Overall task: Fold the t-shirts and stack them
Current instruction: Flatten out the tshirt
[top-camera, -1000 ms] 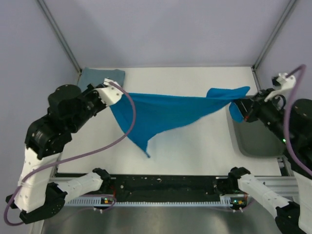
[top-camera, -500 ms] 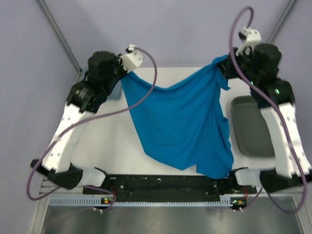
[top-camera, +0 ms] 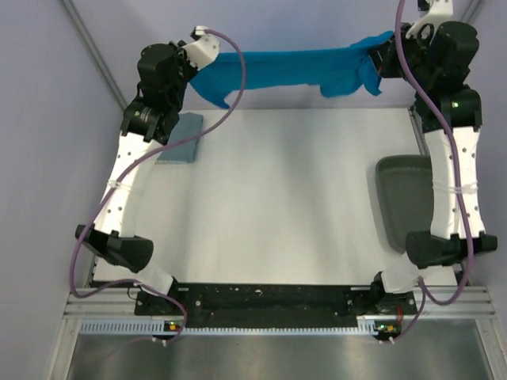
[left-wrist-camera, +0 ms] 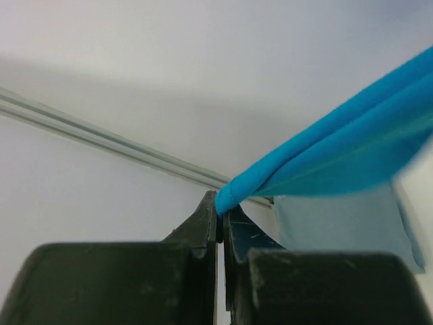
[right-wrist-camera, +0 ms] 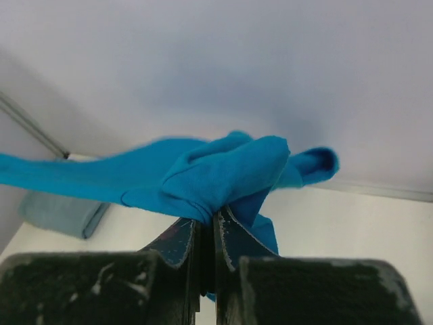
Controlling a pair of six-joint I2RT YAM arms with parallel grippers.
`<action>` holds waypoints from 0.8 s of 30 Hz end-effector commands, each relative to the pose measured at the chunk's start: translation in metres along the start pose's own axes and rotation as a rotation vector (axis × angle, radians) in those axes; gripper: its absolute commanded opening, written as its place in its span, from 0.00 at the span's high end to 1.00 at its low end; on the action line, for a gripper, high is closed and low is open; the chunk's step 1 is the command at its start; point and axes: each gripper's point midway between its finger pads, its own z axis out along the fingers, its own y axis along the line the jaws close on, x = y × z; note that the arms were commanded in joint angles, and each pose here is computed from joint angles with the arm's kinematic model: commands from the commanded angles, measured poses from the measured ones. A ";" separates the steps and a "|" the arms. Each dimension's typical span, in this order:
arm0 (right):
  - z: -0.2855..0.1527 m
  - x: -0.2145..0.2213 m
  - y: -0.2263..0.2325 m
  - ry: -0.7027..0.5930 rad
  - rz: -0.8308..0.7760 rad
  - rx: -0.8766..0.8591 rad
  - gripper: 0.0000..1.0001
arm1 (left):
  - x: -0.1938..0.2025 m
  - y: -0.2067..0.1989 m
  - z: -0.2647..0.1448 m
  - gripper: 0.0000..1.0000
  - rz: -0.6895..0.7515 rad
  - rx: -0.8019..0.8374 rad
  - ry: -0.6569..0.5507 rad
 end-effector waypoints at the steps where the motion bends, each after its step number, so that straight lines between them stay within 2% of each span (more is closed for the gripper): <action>1: -0.041 0.038 0.014 0.066 0.017 -0.069 1.00 | 0.000 -0.002 -0.033 1.00 0.046 0.030 -0.096; 2: -0.049 0.061 0.016 0.112 0.038 -0.080 1.00 | 0.012 -0.019 -0.038 1.00 0.068 0.082 -0.092; 4: -0.062 0.132 0.017 0.259 0.090 -0.092 1.00 | 0.041 -0.056 -0.048 1.00 0.094 0.183 -0.065; 8: -0.100 0.279 0.037 0.554 0.183 -0.096 0.91 | 0.129 -0.153 -0.071 1.00 0.173 0.418 0.067; 11: -0.135 0.382 0.043 0.767 0.284 -0.039 0.70 | 0.206 -0.219 -0.095 1.00 0.198 0.562 0.231; 13: -0.164 0.432 0.044 0.887 0.353 0.009 0.56 | 0.249 -0.251 -0.118 1.00 0.218 0.649 0.324; 14: -0.178 0.449 0.047 0.932 0.372 0.018 0.48 | 0.266 -0.262 -0.129 1.00 0.235 0.681 0.356; 16: -0.207 0.470 0.054 0.992 0.381 0.025 0.42 | 0.297 -0.283 -0.155 1.00 0.257 0.754 0.412; 20: -0.242 0.471 0.063 0.983 0.425 0.050 0.41 | 0.325 -0.302 -0.198 1.00 0.272 0.869 0.457; 24: -0.257 0.464 0.042 0.925 0.447 0.179 0.41 | 0.341 -0.307 -0.217 1.00 0.268 0.899 0.513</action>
